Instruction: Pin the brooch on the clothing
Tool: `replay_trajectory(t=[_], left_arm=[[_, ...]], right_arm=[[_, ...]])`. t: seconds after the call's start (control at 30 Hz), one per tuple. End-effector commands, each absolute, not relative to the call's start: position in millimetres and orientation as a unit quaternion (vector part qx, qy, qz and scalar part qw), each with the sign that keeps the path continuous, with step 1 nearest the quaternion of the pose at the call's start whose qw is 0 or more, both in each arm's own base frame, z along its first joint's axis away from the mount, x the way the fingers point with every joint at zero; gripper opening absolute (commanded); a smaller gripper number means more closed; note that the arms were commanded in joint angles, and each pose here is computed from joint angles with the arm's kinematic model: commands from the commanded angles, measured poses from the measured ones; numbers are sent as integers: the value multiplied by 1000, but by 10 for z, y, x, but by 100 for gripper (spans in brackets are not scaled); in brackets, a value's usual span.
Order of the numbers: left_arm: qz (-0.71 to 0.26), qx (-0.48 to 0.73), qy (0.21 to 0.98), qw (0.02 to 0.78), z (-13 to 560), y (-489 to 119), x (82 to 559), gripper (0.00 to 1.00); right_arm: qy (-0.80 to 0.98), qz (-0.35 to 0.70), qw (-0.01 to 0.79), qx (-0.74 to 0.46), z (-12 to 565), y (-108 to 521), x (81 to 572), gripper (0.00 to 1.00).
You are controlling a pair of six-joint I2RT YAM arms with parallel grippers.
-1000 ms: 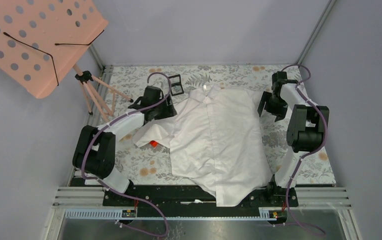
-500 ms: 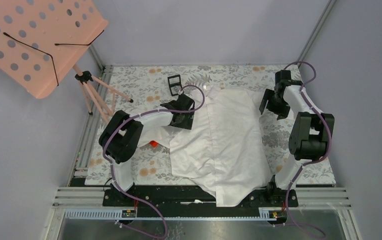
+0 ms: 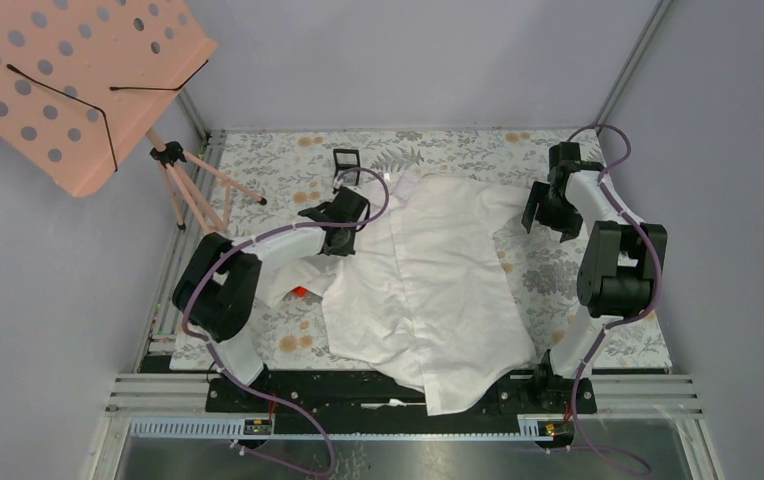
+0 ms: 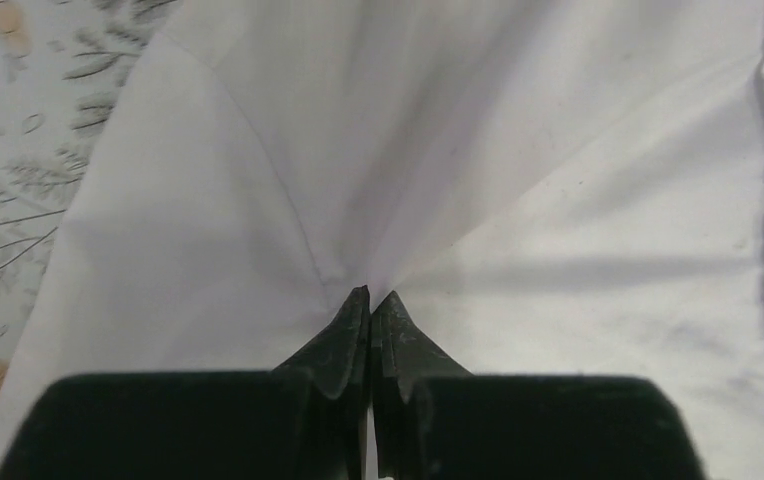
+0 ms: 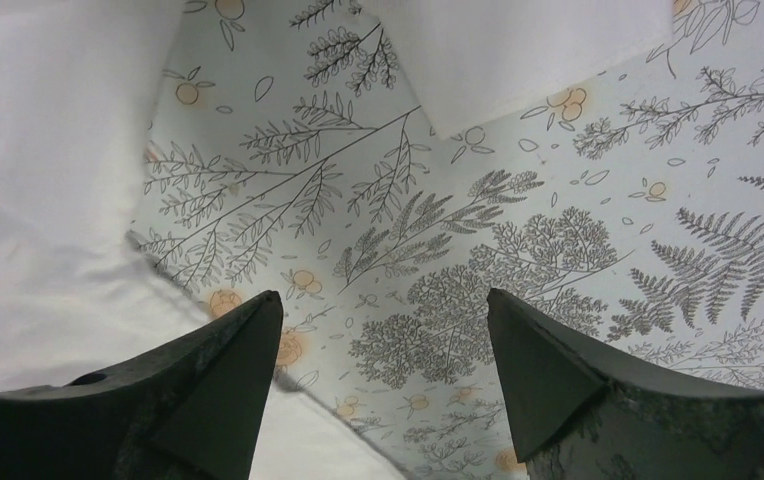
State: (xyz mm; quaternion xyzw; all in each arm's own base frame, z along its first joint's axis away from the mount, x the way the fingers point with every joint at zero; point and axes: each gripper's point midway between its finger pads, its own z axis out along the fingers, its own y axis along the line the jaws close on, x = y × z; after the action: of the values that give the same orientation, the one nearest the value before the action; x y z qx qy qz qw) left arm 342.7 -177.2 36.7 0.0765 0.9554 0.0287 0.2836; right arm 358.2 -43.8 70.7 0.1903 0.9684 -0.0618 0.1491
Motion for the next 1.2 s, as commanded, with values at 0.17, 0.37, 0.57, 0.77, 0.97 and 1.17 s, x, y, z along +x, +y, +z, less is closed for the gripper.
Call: replay_trajectory(t=[0.17,0.37,0.57,0.77,0.97,1.17], left_arm=[[16,37,944,326,799,-1443,3399,0],[-3,37,944,329,851,-1504,3402,0],[-18,35,942,332,900,-1544,3392,0],[-30,28,941,336,954,-1534,3388,0],[-37,17,941,337,968,-1488,3380,0],[-48,-1,940,338,946,-1413,3390,0]], right_arm=[[971,-99,142,165,635,-601,3846,81],[971,-85,151,166,619,-579,4159,79],[970,-96,144,174,528,-629,4362,81],[968,-117,135,176,404,-694,4459,67],[966,-136,140,172,412,-737,4577,47],[963,-186,131,143,703,-910,4419,0]])
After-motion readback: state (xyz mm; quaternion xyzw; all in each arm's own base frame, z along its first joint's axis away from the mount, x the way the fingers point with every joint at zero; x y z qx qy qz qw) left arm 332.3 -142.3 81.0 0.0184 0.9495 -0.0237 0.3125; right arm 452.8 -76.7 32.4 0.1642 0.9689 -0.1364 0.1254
